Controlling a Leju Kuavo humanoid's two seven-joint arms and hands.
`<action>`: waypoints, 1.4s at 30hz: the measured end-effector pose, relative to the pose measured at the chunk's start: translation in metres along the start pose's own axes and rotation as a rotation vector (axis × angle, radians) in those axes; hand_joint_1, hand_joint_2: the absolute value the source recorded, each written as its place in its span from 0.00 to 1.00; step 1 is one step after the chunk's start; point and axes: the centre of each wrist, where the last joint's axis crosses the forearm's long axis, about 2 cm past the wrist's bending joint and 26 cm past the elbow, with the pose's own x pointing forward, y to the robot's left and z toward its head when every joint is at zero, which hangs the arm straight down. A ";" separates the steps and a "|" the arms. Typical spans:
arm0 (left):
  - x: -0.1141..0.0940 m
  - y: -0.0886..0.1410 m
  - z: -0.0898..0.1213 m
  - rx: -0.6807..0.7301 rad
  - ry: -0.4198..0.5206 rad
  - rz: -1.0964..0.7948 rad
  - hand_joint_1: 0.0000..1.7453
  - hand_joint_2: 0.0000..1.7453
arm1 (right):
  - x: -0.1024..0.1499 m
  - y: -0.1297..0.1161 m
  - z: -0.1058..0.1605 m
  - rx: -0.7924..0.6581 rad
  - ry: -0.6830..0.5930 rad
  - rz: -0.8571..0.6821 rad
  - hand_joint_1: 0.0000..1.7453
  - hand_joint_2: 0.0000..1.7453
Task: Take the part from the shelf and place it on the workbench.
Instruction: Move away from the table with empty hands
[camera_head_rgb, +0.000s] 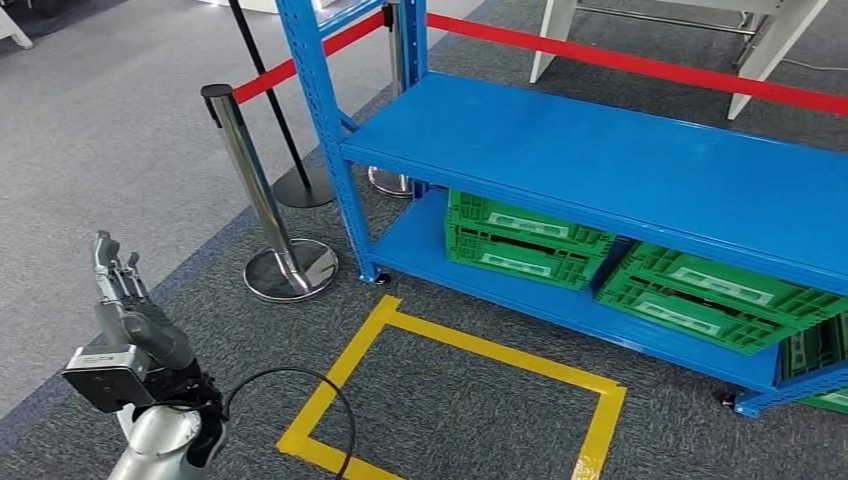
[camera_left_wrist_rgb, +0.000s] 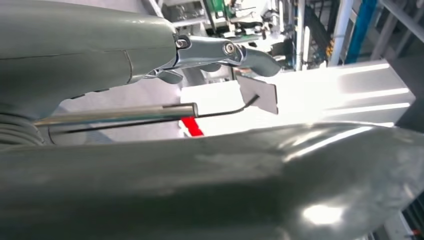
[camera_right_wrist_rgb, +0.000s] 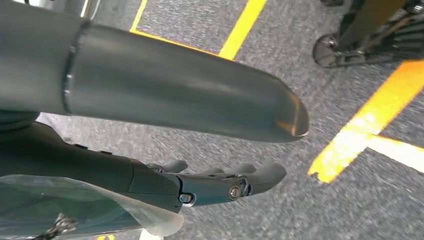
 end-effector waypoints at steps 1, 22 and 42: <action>0.000 0.000 0.000 0.000 0.000 0.001 0.00 0.00 | 0.000 0.000 0.000 -0.001 0.001 0.001 0.00 0.00; -0.001 0.001 0.002 0.000 0.008 0.003 0.00 0.00 | 0.001 -0.002 0.000 -0.004 -0.002 0.006 0.00 0.00; -0.001 0.002 0.002 -0.041 -0.018 -0.004 0.00 0.00 | 0.003 -0.001 0.000 -0.041 -0.074 0.141 0.00 0.00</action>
